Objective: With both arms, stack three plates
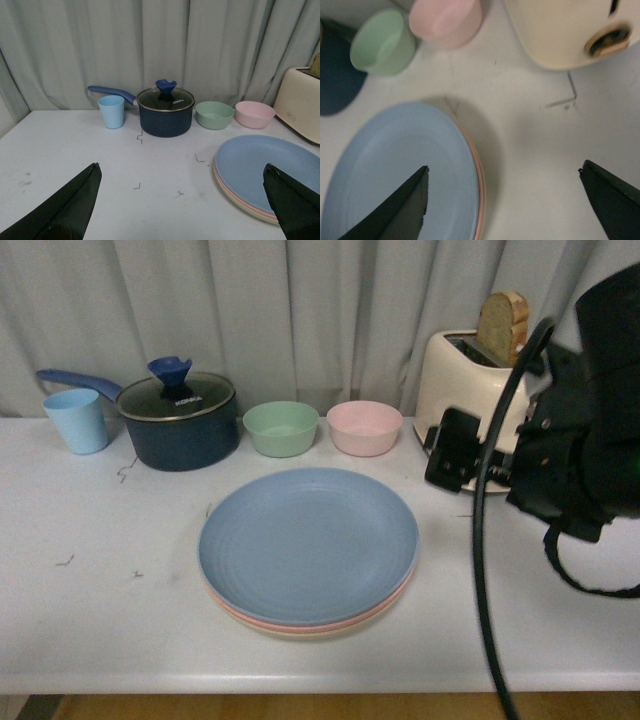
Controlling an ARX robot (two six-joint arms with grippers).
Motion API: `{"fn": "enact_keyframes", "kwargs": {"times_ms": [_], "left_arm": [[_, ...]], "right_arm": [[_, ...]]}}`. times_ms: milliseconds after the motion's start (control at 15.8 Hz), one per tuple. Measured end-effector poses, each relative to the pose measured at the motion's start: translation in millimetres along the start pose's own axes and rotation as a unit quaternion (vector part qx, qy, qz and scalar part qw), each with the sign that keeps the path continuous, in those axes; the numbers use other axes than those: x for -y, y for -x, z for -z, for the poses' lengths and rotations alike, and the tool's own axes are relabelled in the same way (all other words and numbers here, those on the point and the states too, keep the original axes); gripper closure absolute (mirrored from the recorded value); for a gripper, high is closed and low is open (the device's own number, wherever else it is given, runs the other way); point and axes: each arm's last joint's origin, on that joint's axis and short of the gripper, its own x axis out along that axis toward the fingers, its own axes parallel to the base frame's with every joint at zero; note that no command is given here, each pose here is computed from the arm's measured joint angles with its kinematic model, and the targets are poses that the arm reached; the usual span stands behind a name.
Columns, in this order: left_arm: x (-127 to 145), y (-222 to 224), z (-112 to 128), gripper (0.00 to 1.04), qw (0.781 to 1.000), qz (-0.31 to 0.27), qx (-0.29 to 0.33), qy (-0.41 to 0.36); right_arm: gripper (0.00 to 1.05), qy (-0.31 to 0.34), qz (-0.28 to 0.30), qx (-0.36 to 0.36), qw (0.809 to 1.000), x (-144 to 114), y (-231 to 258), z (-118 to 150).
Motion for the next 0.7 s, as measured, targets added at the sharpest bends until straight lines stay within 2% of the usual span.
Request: {"fn": "enact_keyframes", "kwargs": {"times_ms": [63, 127, 190, 254, 317, 380, 507, 634, 697], "left_arm": [[0, 0, 0, 0.07, 1.0, 0.0, 0.0, 0.0], [0, 0, 0, 0.07, 1.0, 0.001, 0.001, 0.0], [0, 0, 0, 0.07, 1.0, -0.002, -0.002, 0.0], [0, 0, 0, 0.07, 1.0, -0.002, 0.0, 0.0], [0, 0, 0, 0.07, 1.0, 0.0, 0.0, 0.0], [0, 0, 0, 0.07, 1.0, 0.0, 0.0, 0.0], [0, 0, 0, 0.07, 1.0, 0.0, 0.0, 0.0], [0, 0, 0, 0.07, 1.0, 0.0, 0.0, 0.0], [0, 0, 0, 0.07, 1.0, 0.0, 0.0, 0.0]], "right_arm": [[0.08, 0.013, -0.01, 0.091, 0.996, -1, 0, -7], [0.23, 0.074, 0.022, 0.189, 0.979, 14, 7, 13], [0.36, 0.126, 0.037, 0.216, 0.968, 34, 26, 35], [0.45, 0.151, 0.043, 0.252, 0.955, 42, 44, 34], [0.6, 0.162, 0.036, 0.326, 0.931, 45, 77, 17], [0.74, 0.169, 0.037, 0.35, 0.921, 50, 101, 13], [1.0, 0.185, 0.044, 0.294, 0.936, 67, 117, 44], [1.03, 0.186, 0.045, 0.319, 0.928, 73, 145, 43], [1.03, 0.186, 0.049, 0.309, 0.931, 74, 152, 43]]}}
